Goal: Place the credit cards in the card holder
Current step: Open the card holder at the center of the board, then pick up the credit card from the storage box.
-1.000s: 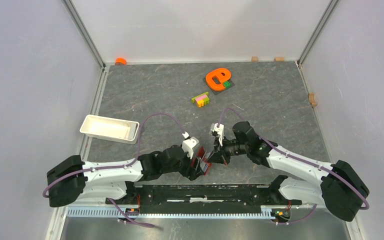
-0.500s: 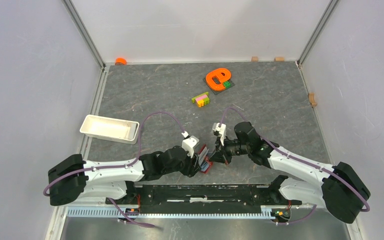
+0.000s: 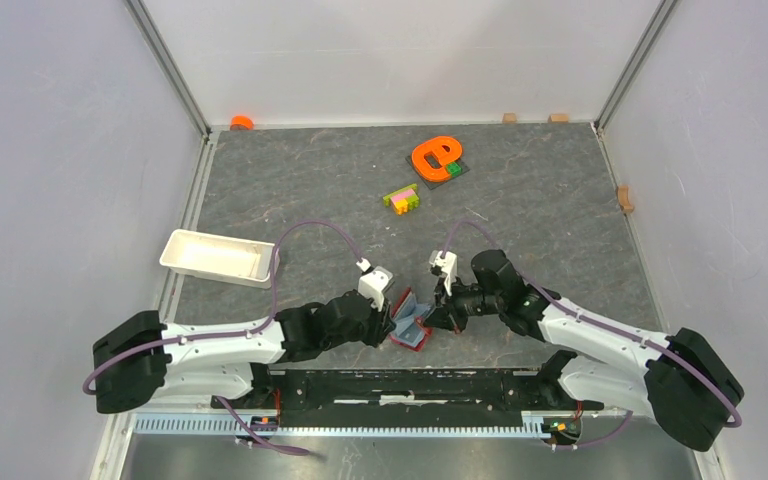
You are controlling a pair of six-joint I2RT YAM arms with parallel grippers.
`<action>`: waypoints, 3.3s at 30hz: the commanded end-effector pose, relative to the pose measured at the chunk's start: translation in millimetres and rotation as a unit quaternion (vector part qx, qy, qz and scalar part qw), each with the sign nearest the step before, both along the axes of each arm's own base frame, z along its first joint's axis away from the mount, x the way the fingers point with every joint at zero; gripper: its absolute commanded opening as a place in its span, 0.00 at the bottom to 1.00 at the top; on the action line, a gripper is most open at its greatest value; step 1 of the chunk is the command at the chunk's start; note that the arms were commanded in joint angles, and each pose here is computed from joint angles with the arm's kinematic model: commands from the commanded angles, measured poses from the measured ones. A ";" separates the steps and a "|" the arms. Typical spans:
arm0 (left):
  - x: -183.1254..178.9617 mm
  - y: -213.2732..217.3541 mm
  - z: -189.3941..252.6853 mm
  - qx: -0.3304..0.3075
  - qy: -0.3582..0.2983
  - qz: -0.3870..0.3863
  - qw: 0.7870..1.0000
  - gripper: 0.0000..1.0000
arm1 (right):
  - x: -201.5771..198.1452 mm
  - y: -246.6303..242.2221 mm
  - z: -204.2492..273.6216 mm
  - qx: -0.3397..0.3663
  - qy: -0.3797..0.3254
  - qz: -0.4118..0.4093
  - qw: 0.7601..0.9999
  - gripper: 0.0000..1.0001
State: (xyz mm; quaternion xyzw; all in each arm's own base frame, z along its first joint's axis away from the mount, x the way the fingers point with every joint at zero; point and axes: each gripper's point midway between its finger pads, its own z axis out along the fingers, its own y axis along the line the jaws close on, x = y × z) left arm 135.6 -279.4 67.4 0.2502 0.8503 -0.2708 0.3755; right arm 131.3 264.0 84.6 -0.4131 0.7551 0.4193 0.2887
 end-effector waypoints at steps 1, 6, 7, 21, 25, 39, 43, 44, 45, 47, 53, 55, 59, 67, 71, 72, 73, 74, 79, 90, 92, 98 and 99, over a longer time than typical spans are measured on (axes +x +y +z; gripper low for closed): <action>10.4 0.6 9.3 -0.015 -0.018 0.031 0.999 0.32 | 10.9 -9.5 -7.0 -0.020 -0.011 -0.044 0.999 0.00; 15.0 6.4 -1.1 -0.004 -0.007 0.064 0.998 0.24 | 26.8 -29.3 -21.9 -0.069 -0.023 -0.115 0.991 0.13; 16.3 9.4 -4.9 0.001 -0.002 0.078 0.997 0.23 | 31.0 -34.9 -25.6 -0.082 -0.024 -0.134 0.987 0.15; 19.1 47.3 -21.2 0.031 0.033 0.188 0.981 0.39 | 54.5 -59.4 -8.0 -0.105 -0.035 -0.253 0.961 0.49; 19.7 53.0 -13.9 0.028 0.031 0.196 0.980 0.47 | 52.8 -45.2 2.4 -0.068 -0.024 -0.242 0.967 0.50; 28.3 67.2 19.7 0.014 0.082 0.180 0.980 0.61 | 54.1 48.1 12.7 0.015 0.001 -0.174 0.985 0.37; 38.6 80.3 42.2 -0.011 0.099 0.182 0.978 0.64 | 54.4 79.6 12.1 0.014 -0.004 -0.144 0.989 0.36; 40.9 85.4 47.1 -0.012 0.098 0.185 0.978 0.65 | 54.9 87.2 11.7 0.014 -0.004 -0.138 0.990 0.36; 44.9 90.9 54.1 -0.011 0.092 0.189 0.978 0.67 | 54.4 93.9 6.0 0.009 0.000 -0.131 0.991 0.35; 51.5 101.5 66.8 -0.002 0.079 0.195 0.978 0.70 | 56.0 104.9 -4.7 -0.004 0.006 -0.125 0.992 0.34; 75.3 128.7 93.7 0.032 0.058 0.214 0.975 0.71 | 58.2 128.0 -39.7 -0.039 0.029 -0.112 0.992 0.30; 86.1 139.6 104.1 0.038 0.045 0.226 0.972 0.72 | 58.4 132.4 -43.2 -0.039 0.033 -0.108 0.993 0.30; 113.7 173.8 116.2 0.058 0.020 0.270 0.961 0.73 | 58.7 139.8 -29.8 -0.026 0.024 -0.091 0.995 0.31; 161.9 239.6 109.4 0.066 0.040 0.368 0.927 0.74 | 65.0 126.9 46.1 0.011 -0.052 -0.076 0.996 0.44; 167.5 270.4 96.2 0.130 0.044 0.405 0.904 0.72 | 73.3 103.5 72.6 0.011 -0.097 -0.090 0.991 0.50; 167.2 273.5 90.9 0.131 0.053 0.406 0.903 0.72 | 75.9 96.6 77.6 0.011 -0.106 -0.096 0.990 0.51; 166.9 276.3 85.4 0.130 0.064 0.406 0.902 0.72 | 78.9 89.4 80.8 0.012 -0.113 -0.102 0.988 0.52; 166.9 280.5 80.9 0.130 0.072 0.409 0.900 0.72 | 81.3 83.6 83.1 0.013 -0.117 -0.107 0.987 0.53; 172.1 289.0 62.7 0.095 0.121 0.394 0.906 0.74 | 91.7 54.6 85.3 0.020 -0.128 -0.126 0.984 0.56; 165.6 277.1 29.0 0.058 0.195 0.343 0.917 1.00 | 103.2 22.5 65.8 0.024 -0.112 -0.141 0.983 0.58; 163.3 281.8 22.1 0.072 0.206 0.351 0.911 1.00 | 102.7 20.6 63.2 0.023 -0.108 -0.140 0.984 0.58; 158.2 296.9 8.1 0.110 0.226 0.378 0.891 1.00 | 99.9 19.6 62.7 0.032 -0.104 -0.133 0.985 0.58; 158.2 297.4 7.4 0.111 0.227 0.379 0.890 1.00 | 99.6 19.5 62.4 0.034 -0.103 -0.132 0.985 0.58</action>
